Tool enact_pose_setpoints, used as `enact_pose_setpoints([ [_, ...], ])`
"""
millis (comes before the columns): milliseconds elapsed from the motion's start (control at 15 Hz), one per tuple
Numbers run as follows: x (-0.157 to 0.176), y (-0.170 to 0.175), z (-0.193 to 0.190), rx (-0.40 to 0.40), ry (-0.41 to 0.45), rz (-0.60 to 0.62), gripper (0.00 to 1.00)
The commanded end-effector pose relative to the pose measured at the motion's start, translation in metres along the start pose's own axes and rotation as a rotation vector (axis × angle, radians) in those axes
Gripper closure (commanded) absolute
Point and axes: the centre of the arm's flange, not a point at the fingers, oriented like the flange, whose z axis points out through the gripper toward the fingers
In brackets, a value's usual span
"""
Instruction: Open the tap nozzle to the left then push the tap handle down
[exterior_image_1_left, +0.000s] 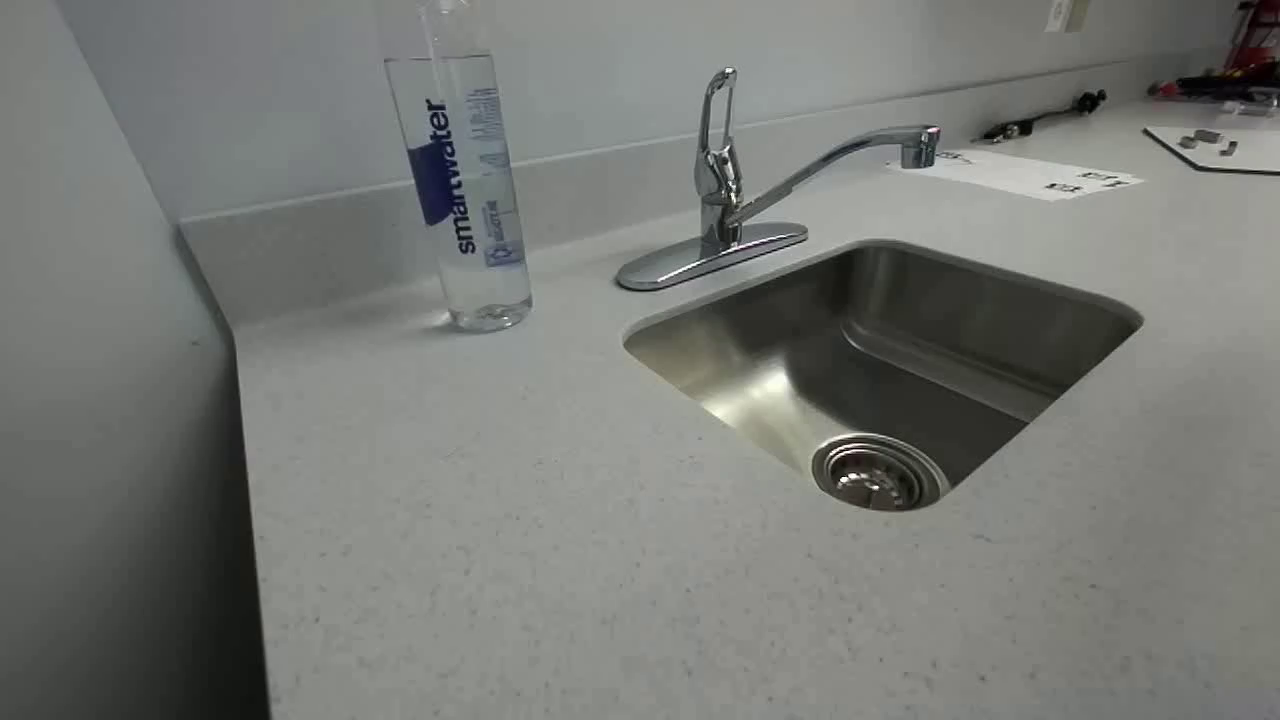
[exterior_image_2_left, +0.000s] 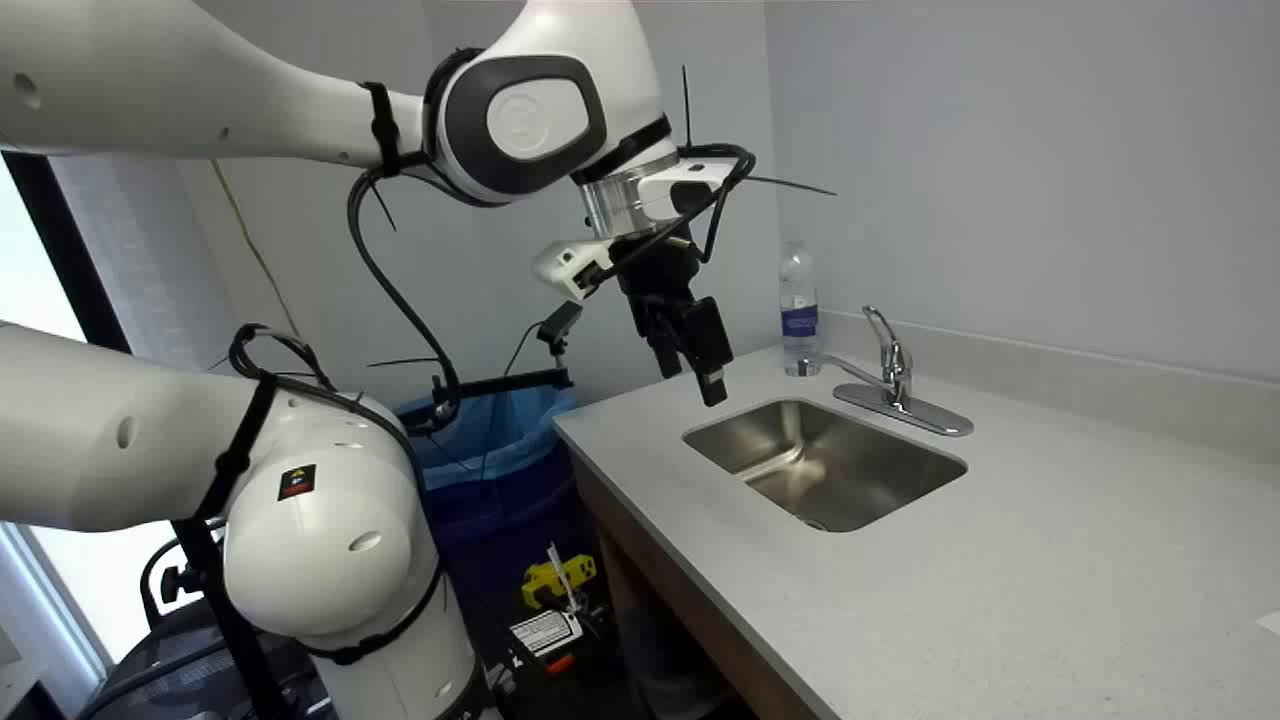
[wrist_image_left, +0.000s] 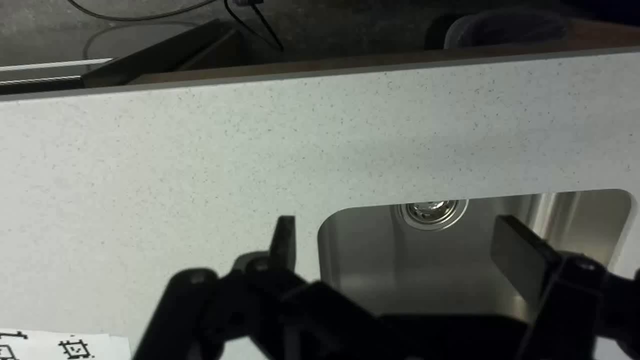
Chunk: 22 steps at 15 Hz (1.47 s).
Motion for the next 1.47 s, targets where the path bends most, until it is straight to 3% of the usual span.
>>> enact_pose_setpoints([
  [0, 0.0, 0.0, 0.0, 0.0, -0.001, 0.0, 0.0],
  [1200, 0.0, 0.0, 0.0, 0.0, -0.008, -0.005, 0.0],
  [1267, 0.071, -0.023, -0.011, 0.009, -0.013, -0.011, 0.0],
  [1400, 0.088, -0.029, -0.021, 0.015, 0.007, -0.023, 0.0],
])
